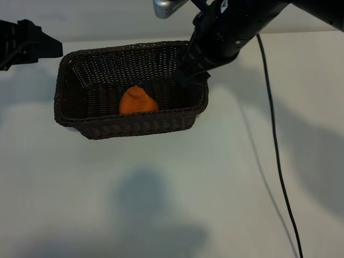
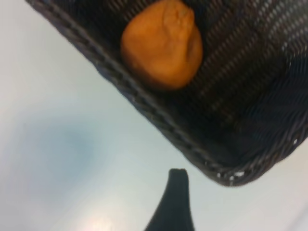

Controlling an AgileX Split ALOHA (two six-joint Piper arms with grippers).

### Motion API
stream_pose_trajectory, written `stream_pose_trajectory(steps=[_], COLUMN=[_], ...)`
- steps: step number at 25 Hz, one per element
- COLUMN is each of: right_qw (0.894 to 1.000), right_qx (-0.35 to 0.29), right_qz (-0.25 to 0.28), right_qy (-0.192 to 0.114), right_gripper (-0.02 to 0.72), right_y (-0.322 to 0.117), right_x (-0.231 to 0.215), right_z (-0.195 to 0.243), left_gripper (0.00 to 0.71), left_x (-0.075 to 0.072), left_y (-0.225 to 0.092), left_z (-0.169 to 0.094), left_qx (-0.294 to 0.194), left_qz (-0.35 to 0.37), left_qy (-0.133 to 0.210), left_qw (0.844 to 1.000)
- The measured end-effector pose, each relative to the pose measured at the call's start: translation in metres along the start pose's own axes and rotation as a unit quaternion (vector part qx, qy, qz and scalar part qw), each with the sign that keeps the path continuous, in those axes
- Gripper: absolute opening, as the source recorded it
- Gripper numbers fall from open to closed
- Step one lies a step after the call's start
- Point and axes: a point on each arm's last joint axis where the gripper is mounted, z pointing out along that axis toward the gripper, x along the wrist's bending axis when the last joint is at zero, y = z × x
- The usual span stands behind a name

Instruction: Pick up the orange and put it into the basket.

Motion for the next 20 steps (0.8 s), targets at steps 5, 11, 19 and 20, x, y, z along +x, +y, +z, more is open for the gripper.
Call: stream_pose_trajectory(steps=[5, 11, 19, 20], right_qw=[1.000, 1.000, 0.999, 0.999], right_qx=[-0.006, 0.004, 0.023, 0.023], right_qz=[-0.004, -0.007, 0.005, 0.005], right_qy=[0.000, 0.005, 0.033, 0.034], right_gripper=[0.620, 0.607, 0.602, 0.602], right_y=[-0.001, -0.005, -0.008, -0.008], right_x=[0.003, 0.007, 0.012, 0.012], right_z=[-0.016, -0.030, -0.031, -0.031], left_gripper=[0.588, 0.588, 0.588, 0.588], left_x=[0.000, -0.001, -0.006, -0.007], left_y=[-0.001, -0.003, -0.006, -0.007], left_z=[0.000, 0.000, 0.000, 0.000], left_qx=[0.004, 0.014, 0.035, 0.037], left_qz=[0.000, 0.000, 0.002, 0.003], left_qy=[-0.002, -0.007, -0.034, -0.038], left_qw=[1.000, 1.000, 0.999, 0.999])
